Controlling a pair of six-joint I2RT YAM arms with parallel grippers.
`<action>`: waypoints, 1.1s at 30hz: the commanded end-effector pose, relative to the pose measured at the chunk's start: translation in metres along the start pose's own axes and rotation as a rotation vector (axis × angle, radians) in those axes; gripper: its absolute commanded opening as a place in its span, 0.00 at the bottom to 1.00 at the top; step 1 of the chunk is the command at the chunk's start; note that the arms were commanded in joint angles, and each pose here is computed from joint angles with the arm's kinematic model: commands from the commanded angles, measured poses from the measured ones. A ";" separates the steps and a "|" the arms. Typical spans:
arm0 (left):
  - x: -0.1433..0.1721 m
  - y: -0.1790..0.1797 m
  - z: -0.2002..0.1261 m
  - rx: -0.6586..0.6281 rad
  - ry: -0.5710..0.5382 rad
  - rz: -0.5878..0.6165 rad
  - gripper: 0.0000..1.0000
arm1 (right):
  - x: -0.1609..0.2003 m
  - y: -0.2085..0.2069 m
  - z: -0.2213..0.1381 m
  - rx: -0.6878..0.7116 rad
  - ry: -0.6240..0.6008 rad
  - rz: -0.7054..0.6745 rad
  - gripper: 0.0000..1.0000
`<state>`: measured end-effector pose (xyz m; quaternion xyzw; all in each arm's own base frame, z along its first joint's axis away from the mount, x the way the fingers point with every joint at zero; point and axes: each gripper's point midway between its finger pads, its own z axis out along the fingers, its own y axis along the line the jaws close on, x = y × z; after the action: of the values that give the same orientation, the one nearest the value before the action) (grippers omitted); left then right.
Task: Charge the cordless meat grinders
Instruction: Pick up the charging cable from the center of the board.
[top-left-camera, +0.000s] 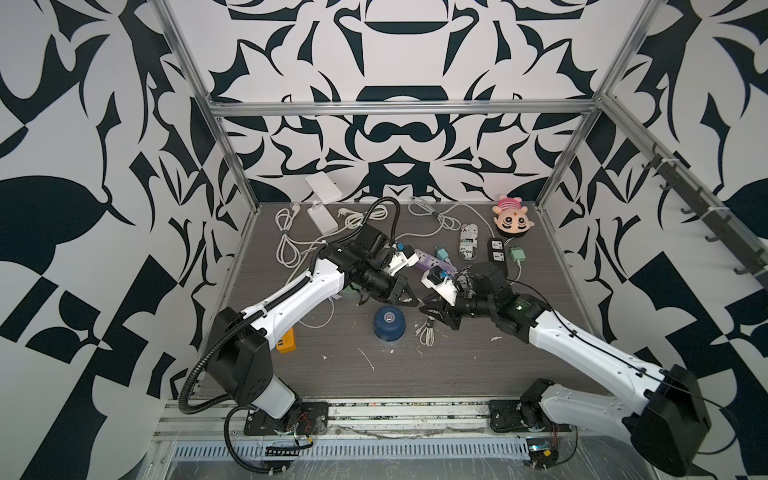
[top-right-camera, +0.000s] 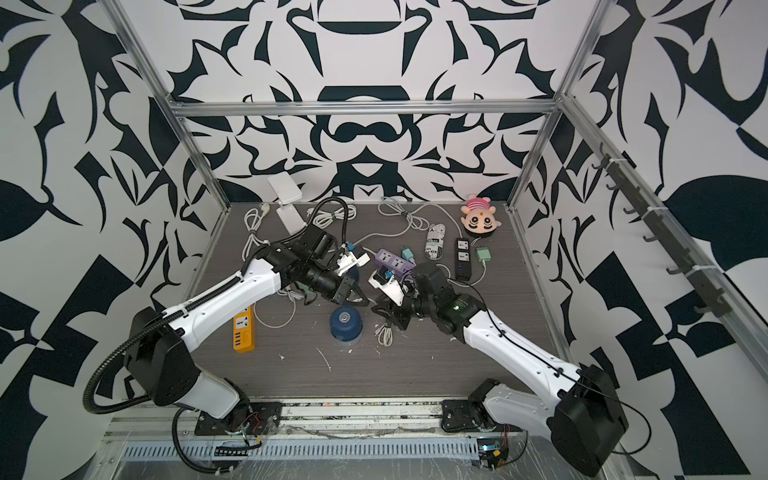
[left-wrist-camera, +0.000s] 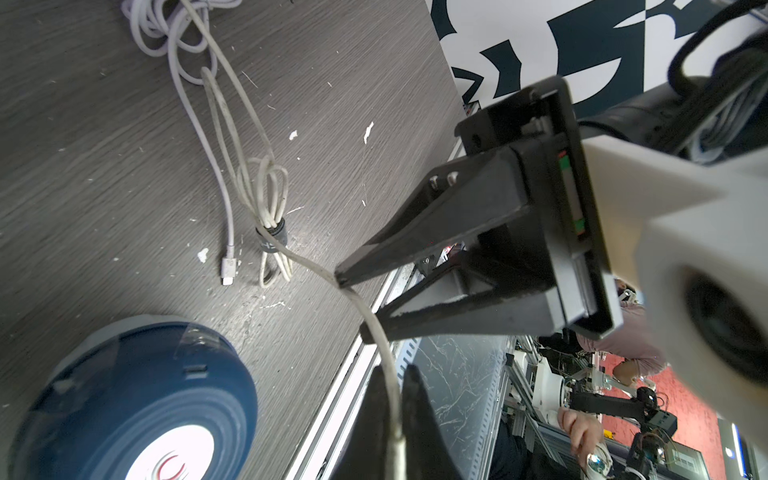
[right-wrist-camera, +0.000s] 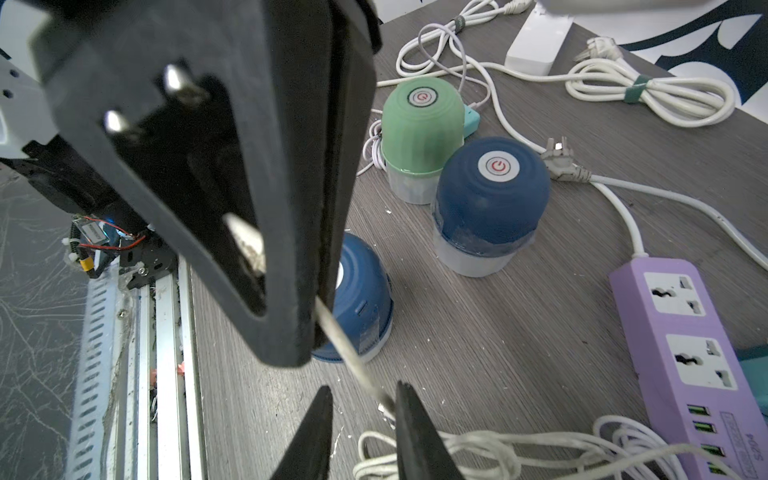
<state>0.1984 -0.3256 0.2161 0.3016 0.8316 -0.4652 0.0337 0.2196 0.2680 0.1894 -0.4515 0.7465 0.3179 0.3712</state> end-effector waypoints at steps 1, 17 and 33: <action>0.010 -0.010 -0.005 0.043 0.023 0.000 0.00 | -0.029 0.002 -0.003 0.000 -0.054 -0.070 0.30; -0.001 0.006 -0.016 -0.004 -0.039 -0.042 0.44 | -0.022 -0.003 -0.002 0.024 -0.007 -0.085 0.00; -0.057 0.054 -0.051 -0.005 -0.378 -0.334 0.57 | 0.004 -0.058 0.006 0.334 0.153 0.458 0.00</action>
<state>0.2707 -0.2846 0.2070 0.0980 0.8649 -0.4845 0.0873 0.2624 0.2553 0.1675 -0.2958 0.8697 0.2470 0.3086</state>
